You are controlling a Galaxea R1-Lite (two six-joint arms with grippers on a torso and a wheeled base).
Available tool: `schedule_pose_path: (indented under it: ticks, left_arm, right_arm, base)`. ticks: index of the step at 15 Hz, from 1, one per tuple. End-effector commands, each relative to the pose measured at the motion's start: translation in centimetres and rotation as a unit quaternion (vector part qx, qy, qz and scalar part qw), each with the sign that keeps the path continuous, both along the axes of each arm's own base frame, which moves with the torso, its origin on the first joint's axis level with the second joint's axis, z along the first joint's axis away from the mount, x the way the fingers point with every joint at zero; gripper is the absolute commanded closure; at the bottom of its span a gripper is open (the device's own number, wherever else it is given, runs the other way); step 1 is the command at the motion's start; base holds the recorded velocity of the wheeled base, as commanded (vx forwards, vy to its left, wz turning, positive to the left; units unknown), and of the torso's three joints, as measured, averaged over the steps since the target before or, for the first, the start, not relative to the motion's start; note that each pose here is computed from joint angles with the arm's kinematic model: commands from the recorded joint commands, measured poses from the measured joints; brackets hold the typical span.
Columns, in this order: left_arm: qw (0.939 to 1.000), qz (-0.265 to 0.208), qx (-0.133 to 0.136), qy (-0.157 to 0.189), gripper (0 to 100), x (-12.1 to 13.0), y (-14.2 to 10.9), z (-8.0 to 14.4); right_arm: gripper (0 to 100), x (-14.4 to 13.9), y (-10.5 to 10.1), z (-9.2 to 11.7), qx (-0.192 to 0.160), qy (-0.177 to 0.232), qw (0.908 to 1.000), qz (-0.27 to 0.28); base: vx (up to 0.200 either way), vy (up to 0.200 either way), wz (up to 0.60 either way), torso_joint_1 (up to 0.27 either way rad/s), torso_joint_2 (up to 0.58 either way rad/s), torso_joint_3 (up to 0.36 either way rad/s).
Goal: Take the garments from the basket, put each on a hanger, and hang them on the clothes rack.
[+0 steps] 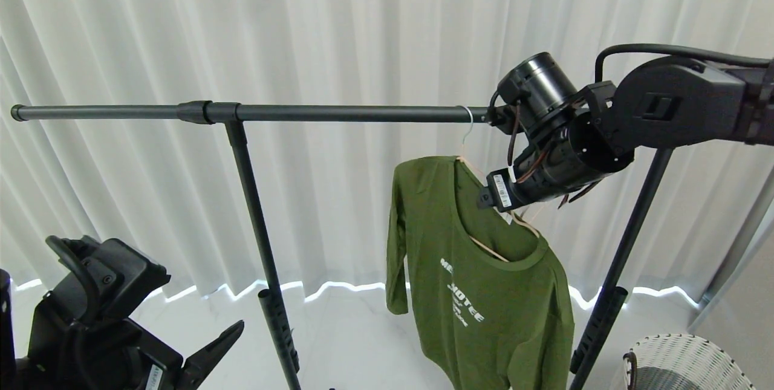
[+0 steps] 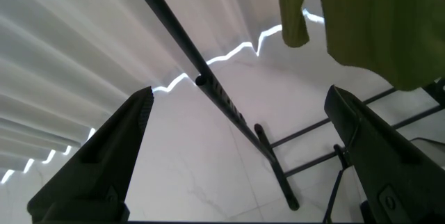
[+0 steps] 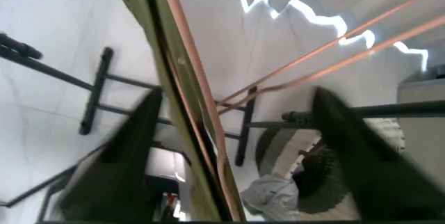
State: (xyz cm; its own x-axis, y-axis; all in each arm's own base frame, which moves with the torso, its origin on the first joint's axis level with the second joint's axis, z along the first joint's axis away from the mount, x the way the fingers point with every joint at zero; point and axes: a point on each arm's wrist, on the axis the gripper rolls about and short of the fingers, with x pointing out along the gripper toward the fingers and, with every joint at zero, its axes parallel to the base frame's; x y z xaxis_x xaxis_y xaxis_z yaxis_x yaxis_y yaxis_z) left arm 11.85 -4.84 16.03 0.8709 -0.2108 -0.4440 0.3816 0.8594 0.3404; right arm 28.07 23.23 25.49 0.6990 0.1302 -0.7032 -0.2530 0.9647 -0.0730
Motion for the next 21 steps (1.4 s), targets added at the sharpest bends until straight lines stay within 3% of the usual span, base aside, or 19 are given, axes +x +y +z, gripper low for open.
schedule_pose_path:
  ticks: [1, 6, 7, 11, 13, 15, 17, 19, 21]
  left_arm:
    - [1.0000, 0.001, 0.000, -0.001, 0, 0.0, 0.0, 0.0]
    - [0.9991, 0.041, -0.004, -0.008, 0, 0.1, 1.1, 0.2]
    - [0.9987, 0.049, -0.004, -0.008, 0, 0.0, 1.3, 0.1]
    - [0.9944, 0.104, -0.006, -0.015, 0, 0.1, 2.7, 0.3]
    - [0.9937, 0.107, -0.010, -0.030, 0, 0.2, 2.8, 0.5]
    - [0.9936, 0.107, -0.011, -0.032, 0, 0.1, 2.8, 0.5]
    - [0.9935, 0.108, -0.011, -0.034, 0, 0.2, 2.8, 0.6]
    - [0.9935, 0.108, -0.011, -0.035, 0, 0.2, 2.8, 0.7]
    - [0.9935, 0.108, -0.011, -0.036, 0, 0.2, 2.8, 0.7]
  right_arm:
    - [0, -1.1, -0.7, 1.7, 0.019, -0.016, 0.9997, -0.002]
    - [0, -5.2, -4.5, 6.1, 0.064, -0.042, 0.9969, -0.018]
    - [0, -5.7, -5.3, 6.4, 0.064, -0.041, 0.9968, -0.026]
    - [0, -7.9, -12.6, 7.0, 0.021, -0.042, 0.9955, -0.082]
    - [0, -8.7, -15.8, 6.4, -0.010, -0.049, 0.9959, -0.076]
    - [0, -9.2, -17.2, 5.4, -0.002, -0.075, 0.9961, -0.046]
    - [0, -9.1, -19.1, 2.5, -0.044, -0.123, 0.9913, -0.020]
    - [0, -8.0, -19.3, 0.6, -0.057, -0.189, 0.9802, -0.015]
    - [0, -7.5, -19.5, 0.0, -0.068, -0.213, 0.9747, -0.014]
  base:
    - [0.000, 0.000, 0.00, 0.000, 0.00, 0.000]
    - [0.000, 0.000, 0.00, 0.000, 0.00, 0.000]
    - [0.000, 0.000, 0.00, 0.000, 0.00, 0.000]
    - [0.000, 0.000, 0.00, 0.000, 0.00, 0.000]
    - [0.000, 0.000, 0.00, 0.000, 0.00, 0.000]
    - [0.000, 0.000, 0.00, 0.000, 0.00, 0.000]
    - [0.000, 0.000, 0.00, 0.000, 0.00, 0.000]
    - [0.000, 0.000, 0.00, 0.000, 0.00, 0.000]
    - [-0.100, 0.000, 0.00, 0.001, 0.00, 0.004]
